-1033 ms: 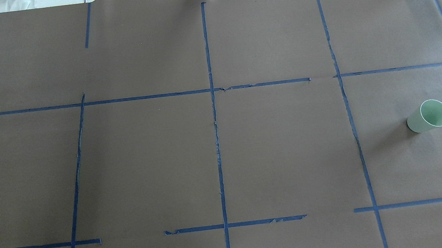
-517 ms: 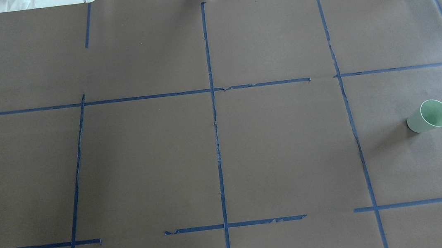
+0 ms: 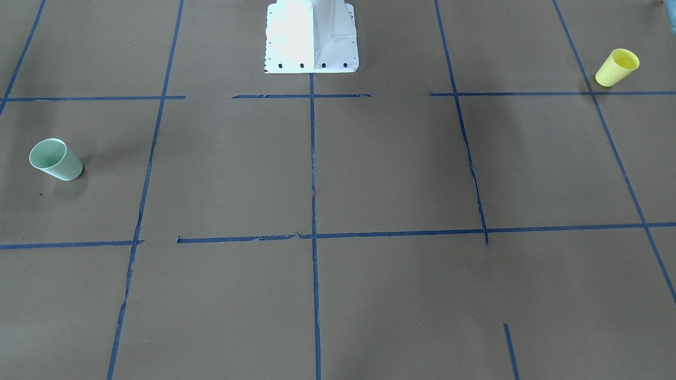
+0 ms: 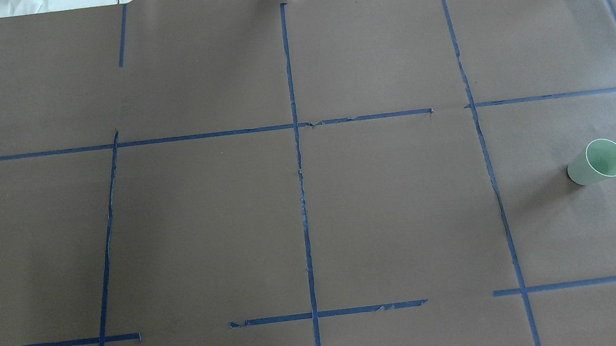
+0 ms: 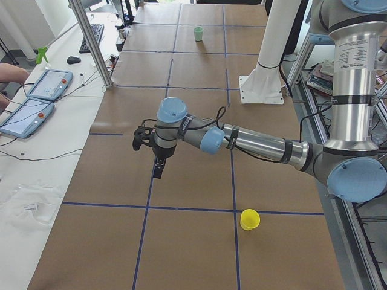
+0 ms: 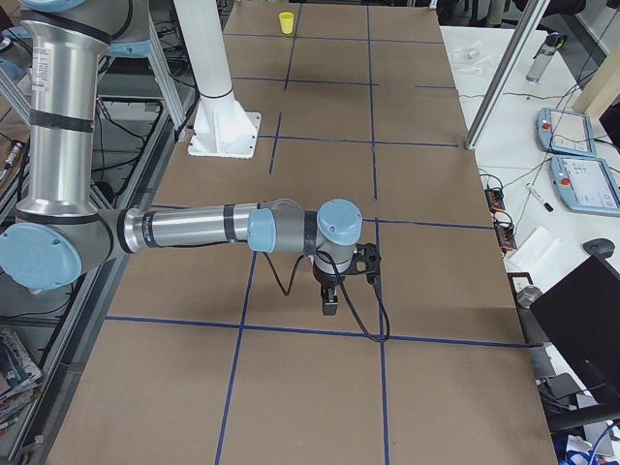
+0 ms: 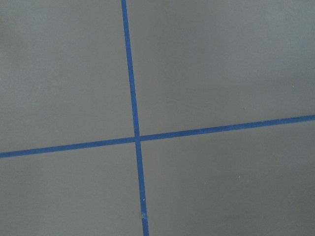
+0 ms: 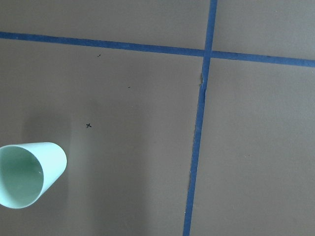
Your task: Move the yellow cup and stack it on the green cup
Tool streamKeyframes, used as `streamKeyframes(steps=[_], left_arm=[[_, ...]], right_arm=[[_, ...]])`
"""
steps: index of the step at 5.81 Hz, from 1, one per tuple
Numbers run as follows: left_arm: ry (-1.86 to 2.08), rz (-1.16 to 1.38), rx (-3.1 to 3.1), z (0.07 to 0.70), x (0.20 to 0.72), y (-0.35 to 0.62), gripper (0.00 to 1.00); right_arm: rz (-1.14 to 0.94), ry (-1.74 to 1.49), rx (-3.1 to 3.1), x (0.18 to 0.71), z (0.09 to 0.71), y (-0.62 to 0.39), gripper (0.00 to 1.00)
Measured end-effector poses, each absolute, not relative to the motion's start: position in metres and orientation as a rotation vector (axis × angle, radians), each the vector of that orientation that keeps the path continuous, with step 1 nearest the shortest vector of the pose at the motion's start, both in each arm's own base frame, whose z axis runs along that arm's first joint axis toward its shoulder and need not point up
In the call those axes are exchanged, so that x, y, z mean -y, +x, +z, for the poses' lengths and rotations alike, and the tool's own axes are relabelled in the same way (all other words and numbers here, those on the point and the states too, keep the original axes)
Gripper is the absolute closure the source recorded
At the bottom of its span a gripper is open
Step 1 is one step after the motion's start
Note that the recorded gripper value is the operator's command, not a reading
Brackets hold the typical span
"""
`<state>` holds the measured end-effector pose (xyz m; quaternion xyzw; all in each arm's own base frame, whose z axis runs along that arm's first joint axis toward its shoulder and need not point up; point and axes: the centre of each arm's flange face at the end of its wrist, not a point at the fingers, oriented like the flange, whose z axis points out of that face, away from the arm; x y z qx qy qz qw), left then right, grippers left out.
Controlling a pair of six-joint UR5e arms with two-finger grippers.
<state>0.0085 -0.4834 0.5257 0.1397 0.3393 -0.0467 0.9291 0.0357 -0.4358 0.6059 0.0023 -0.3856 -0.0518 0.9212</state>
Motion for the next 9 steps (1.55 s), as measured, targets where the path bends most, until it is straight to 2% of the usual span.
streamKeyframes(steps=[3,7,9], left_arm=[[0.313,-0.439,-0.528,0.505,0.419,0.139,0.0],[0.345,-0.941,-0.08,0.595,0.297,0.224,0.0],[0.383,-1.18,0.127,0.62,0.251,0.239,0.0]], right_arm=[[-0.106,0.004,0.796,0.436,0.606,0.036,0.0],[-0.108,0.002,0.795,0.436,0.608,0.036,0.0],[-0.11,0.001,0.795,0.436,0.609,0.035,0.0]])
